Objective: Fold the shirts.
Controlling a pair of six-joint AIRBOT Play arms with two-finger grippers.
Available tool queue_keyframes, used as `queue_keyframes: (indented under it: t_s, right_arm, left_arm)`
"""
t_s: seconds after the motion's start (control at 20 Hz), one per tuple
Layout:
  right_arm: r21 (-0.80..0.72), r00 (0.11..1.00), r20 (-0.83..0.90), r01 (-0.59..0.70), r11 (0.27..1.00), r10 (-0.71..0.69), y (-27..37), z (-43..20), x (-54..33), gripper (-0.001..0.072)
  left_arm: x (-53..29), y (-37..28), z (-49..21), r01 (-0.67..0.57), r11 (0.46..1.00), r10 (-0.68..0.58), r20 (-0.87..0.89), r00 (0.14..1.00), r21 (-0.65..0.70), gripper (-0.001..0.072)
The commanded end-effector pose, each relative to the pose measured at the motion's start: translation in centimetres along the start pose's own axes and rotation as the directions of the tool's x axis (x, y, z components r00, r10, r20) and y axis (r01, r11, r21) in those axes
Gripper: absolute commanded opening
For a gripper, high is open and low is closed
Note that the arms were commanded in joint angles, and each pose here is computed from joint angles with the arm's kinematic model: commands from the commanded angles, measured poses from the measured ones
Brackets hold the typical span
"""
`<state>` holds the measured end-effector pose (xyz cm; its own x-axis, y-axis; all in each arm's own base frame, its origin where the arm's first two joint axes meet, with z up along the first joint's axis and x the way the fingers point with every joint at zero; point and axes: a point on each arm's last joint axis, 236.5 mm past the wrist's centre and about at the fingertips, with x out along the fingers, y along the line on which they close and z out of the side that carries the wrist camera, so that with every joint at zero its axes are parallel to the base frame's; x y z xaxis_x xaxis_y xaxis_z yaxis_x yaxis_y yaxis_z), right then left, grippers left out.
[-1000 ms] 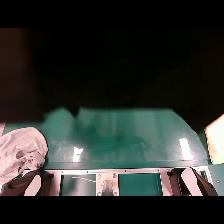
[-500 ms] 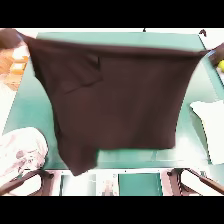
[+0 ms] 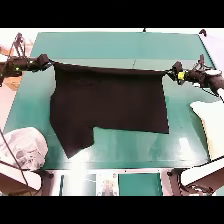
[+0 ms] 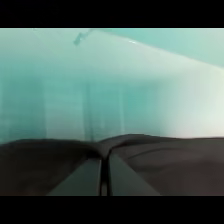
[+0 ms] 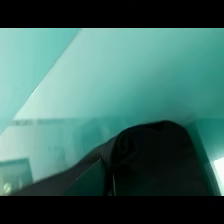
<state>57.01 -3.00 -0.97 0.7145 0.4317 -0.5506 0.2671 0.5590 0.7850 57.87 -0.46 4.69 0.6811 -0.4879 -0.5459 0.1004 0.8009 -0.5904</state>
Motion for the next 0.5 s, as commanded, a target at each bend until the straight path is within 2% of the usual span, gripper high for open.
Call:
queue_keyframes:
  t_s: [0.0,0.15,0.3,0.45]
  right_arm:
    - [-0.004,0.994,-0.104,-0.042,0.999,0.042,0.6,-1.1,0.5,0.0015]
    - [-0.046,0.969,-0.238,0.055,0.997,-0.065,-1.4,-4.3,-1.3,0.0014]
    - [-0.082,0.941,-0.279,0.174,0.981,-0.190,-4.5,-6.9,-2.9,0.0014]
    - [-0.057,0.920,-0.316,0.227,0.972,-0.233,-7.2,-9.3,-2.9,0.0014]
  left_arm:
    - [0.8,2.3,-1.4,-0.058,0.998,0.057,-0.075,0.996,-0.005,0.0036]
    - [0.0,3.2,-5.7,-0.087,0.995,0.095,-0.258,0.961,0.044,0.0036]
    - [-1.4,4.3,-9.1,-0.134,0.989,0.145,-0.400,0.905,0.053,0.0036]
    - [-1.9,4.9,-10.6,-0.164,0.984,0.179,-0.463,0.868,0.072,0.0036]
